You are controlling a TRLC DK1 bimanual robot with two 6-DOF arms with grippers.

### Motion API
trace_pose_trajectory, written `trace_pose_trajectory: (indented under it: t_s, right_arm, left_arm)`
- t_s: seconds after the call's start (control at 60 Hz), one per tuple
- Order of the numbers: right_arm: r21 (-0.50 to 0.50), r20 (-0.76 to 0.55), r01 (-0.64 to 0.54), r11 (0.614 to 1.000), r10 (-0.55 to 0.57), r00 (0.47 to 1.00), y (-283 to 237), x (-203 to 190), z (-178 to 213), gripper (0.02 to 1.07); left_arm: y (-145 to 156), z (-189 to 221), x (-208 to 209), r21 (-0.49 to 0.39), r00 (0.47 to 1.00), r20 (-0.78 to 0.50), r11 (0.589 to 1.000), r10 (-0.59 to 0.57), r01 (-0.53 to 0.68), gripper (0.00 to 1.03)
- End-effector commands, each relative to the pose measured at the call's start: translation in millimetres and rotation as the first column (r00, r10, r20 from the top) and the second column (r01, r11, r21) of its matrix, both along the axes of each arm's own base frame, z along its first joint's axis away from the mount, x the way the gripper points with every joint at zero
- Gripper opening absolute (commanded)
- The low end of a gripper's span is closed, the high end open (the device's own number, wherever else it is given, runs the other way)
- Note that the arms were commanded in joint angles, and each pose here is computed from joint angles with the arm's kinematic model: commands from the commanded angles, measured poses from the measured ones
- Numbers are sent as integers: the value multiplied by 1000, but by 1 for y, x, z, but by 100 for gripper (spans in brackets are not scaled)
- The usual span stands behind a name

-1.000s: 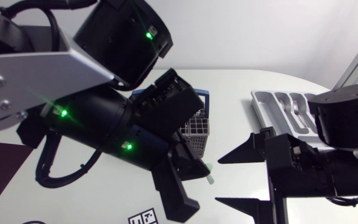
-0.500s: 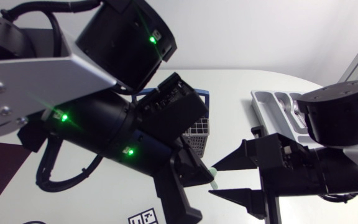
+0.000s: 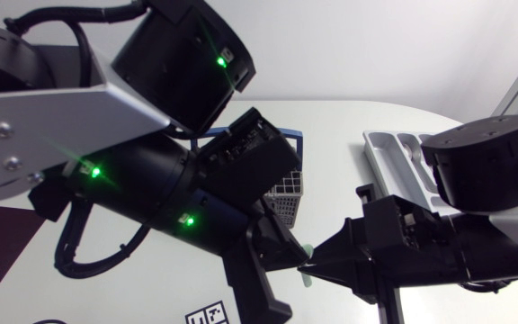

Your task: Transfer all utensils from the basket to the drawer tray.

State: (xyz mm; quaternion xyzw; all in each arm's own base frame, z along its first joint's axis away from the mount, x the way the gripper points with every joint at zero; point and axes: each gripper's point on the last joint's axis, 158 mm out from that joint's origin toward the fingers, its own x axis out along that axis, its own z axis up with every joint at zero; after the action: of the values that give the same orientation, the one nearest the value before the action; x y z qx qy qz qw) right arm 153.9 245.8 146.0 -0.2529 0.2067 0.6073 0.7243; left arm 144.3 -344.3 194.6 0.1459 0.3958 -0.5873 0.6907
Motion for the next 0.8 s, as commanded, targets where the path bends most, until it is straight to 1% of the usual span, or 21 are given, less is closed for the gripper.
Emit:
trace_pose_trajectory:
  t_s: [0.0, 0.133, 0.167, 0.183, 0.217, 0.233, 0.25, 0.283, 0.3, 0.333, 0.467, 0.567, 0.65, 0.7, 0.717, 0.733, 0.783]
  right_arm:
    - [8, 2, -14, 1000, 14, 1000, 4, -1, 5, 7]
    - [-7, -19, -11, 1000, 10, 1000, 2, -3, -1, 7]
    - [-14, -25, -8, 1000, 8, 1000, 1, -3, -3, 7]
    - [-19, -29, -7, 1000, 7, 1000, 0, -3, -5, 7]
    - [-30, -37, -5, 1000, 4, 999, -1, -3, -9, 7]
    - [-31, -36, -4, 1000, 3, 999, -1, -3, -9, 7]
    - [-35, -39, -1, 999, 0, 999, -2, -3, -11, 7]
    - [-41, -42, 7, 999, -9, 999, -3, -1, -13, 7]
    - [-45, -44, 9, 999, -11, 999, -4, 0, -15, 7]
    - [-53, -45, 14, 998, -17, 999, -6, 1, -17, 7]
    - [-95, -38, 61, 994, -65, 997, -16, 11, -29, 7]
    - [-136, -19, 131, 982, -135, 991, -32, 28, -38, 7]
    - [-182, 19, 207, 961, -207, 978, -50, 45, -46, 7]
    - [-201, 41, 251, 947, -248, 968, -61, 54, -48, 7]
    - [-213, 53, 275, 938, -270, 961, -67, 59, -49, 7]
    - [-222, 63, 289, 931, -282, 957, -72, 62, -50, 7]
    - [-250, 104, 346, 904, -331, 938, -87, 74, -53, 7]
  left_arm:
    - [2, -11, 4, 9, 999, -27, 1000, 24, -23, 4]
    - [0, 0, 15, -39, 998, -8, 998, 57, -57, 4]
    - [0, 2, 17, -46, 998, -5, 997, 62, -62, 11]
    - [0, 4, 19, -52, 998, -3, 996, 70, -70, 20]
    - [-1, 7, 21, -66, 997, 1, 995, 75, -74, 43]
    - [-1, 7, 21, -67, 997, 2, 995, 77, -76, 44]
    - [-3, 9, 22, -77, 997, 6, 994, 79, -78, 64]
    - [-4, 13, 24, -90, 997, 12, 993, 82, -81, 84]
    - [-5, 14, 25, -94, 996, 12, 992, 86, -84, 91]
    - [-5, 16, 28, -98, 995, 7, 990, 99, -98, 98]
    - [-9, 25, 50, -137, 984, -19, 975, 175, -176, 98]
    - [-5, 32, 78, -167, 957, -66, 943, 282, -289, 98]
    - [1, 32, 103, -167, 927, -91, 912, 363, -374, 98]
    - [7, 31, 118, -162, 907, -77, 892, 415, -422, 98]
    - [9, 29, 121, -158, 901, -74, 887, 427, -434, 99]
    - [12, 28, 129, -151, 887, -61, 874, 458, -462, 99]
    - [18, 25, 138, -141, 870, -48, 859, 490, -492, 99]
